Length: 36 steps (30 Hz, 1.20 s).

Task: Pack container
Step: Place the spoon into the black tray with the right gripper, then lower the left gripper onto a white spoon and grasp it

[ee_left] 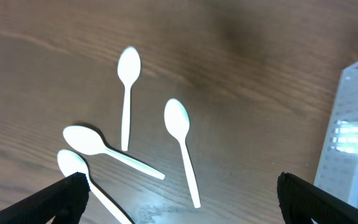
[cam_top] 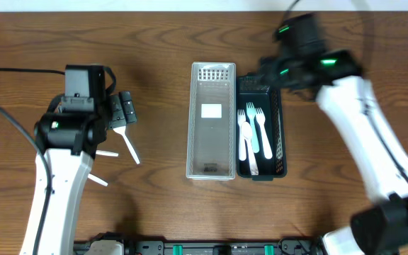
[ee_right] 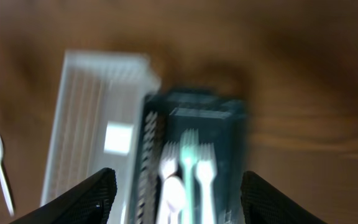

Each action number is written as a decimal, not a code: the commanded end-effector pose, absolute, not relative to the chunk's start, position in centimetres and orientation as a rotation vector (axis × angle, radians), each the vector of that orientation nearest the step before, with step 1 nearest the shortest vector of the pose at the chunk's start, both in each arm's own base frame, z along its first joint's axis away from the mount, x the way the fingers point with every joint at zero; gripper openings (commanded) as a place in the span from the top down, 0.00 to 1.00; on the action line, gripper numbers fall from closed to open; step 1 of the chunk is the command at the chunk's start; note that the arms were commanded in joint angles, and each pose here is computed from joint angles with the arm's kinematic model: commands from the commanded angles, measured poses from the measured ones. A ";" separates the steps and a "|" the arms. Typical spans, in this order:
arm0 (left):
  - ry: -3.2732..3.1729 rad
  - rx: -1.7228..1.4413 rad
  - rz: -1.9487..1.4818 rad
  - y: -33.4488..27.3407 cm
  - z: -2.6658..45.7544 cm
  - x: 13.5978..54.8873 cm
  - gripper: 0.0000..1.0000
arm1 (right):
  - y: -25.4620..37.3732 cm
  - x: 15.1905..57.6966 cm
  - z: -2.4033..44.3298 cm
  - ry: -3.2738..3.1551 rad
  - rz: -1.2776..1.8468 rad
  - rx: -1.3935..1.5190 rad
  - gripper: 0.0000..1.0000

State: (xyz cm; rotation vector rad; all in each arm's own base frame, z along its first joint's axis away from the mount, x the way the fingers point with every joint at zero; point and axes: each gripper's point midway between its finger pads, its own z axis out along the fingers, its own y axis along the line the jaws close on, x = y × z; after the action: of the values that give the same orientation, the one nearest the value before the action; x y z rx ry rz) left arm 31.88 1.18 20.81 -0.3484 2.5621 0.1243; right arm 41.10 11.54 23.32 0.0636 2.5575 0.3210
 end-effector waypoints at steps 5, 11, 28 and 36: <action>2.750 -0.745 0.090 1.9 12.8 33.3 0.02 | 4.4 38.7 22.4 2.667 0.200 0.167 0.32; 2.903 -0.860 -0.057 1.8 6.4 34.1 0.02 | 0.3 37.6 21.6 2.718 0.075 0.238 0.29; 3.100 -0.697 -0.215 0.0 -0.3 34.3 0.02 | -3.1 37.0 21.4 2.729 0.011 0.320 0.26; 3.121 -0.686 -0.212 0.2 -1.1 33.4 0.02 | -3.7 36.9 21.4 2.729 -0.032 0.330 0.26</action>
State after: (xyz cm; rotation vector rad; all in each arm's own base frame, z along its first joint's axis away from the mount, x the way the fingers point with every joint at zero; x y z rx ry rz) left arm 34.54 0.26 -0.07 -0.6984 3.0817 -0.1915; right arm 37.07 -2.66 21.44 0.3245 2.7252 0.0050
